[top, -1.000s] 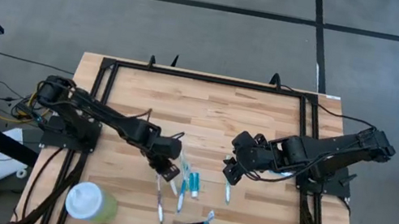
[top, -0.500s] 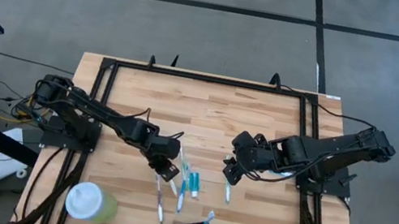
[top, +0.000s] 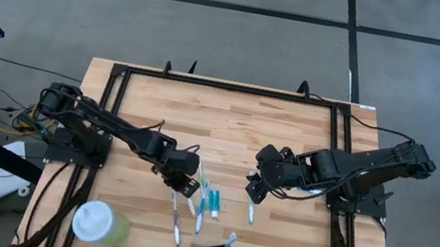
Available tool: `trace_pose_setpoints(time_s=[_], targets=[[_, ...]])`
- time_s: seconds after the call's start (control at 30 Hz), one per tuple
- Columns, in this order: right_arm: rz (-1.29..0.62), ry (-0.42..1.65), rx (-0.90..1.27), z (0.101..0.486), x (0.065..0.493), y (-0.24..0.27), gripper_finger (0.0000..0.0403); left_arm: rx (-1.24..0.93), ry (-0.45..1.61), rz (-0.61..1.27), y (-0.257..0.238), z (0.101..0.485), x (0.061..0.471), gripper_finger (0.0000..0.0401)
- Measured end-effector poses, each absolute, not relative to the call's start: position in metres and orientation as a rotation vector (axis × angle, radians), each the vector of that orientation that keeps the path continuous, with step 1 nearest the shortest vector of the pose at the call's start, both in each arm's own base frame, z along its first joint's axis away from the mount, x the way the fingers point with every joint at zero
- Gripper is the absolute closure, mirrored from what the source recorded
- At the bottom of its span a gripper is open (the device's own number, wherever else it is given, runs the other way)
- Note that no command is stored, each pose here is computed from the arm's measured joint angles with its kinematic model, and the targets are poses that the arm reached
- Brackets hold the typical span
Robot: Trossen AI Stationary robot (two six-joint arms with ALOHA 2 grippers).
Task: Pick & Place toothbrushing station
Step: Move the violet toothbrush to the center of the table
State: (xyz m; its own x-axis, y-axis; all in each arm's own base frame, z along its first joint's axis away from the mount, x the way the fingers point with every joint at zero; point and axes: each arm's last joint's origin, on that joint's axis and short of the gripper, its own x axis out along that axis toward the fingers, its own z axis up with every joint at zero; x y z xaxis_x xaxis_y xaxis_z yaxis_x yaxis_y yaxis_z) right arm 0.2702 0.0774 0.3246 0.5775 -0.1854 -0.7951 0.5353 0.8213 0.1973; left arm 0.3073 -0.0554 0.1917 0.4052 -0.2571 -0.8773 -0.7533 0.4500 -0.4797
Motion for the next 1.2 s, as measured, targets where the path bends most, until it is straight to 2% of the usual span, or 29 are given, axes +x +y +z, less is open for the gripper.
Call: trace_pose_setpoints(time_s=[0.23,0.63,0.97,1.2], targets=[[-0.44,0.868,0.449,0.324,0.27,0.076,0.0182,-1.138,1.256,0.509,-0.057,0.176,0.304,0.0401],[-0.364,0.9,0.395,0.324,0.265,0.09,0.0186,-1.146,1.261,0.524,-0.063,0.173,0.305,0.0401],[-0.204,0.872,0.249,0.327,0.263,0.111,0.0238,-1.312,1.19,0.585,-0.069,0.176,0.31,0.0401],[-0.114,0.794,0.191,0.33,0.256,0.124,0.0278,-1.336,1.085,0.677,-0.077,0.179,0.311,0.0401]])
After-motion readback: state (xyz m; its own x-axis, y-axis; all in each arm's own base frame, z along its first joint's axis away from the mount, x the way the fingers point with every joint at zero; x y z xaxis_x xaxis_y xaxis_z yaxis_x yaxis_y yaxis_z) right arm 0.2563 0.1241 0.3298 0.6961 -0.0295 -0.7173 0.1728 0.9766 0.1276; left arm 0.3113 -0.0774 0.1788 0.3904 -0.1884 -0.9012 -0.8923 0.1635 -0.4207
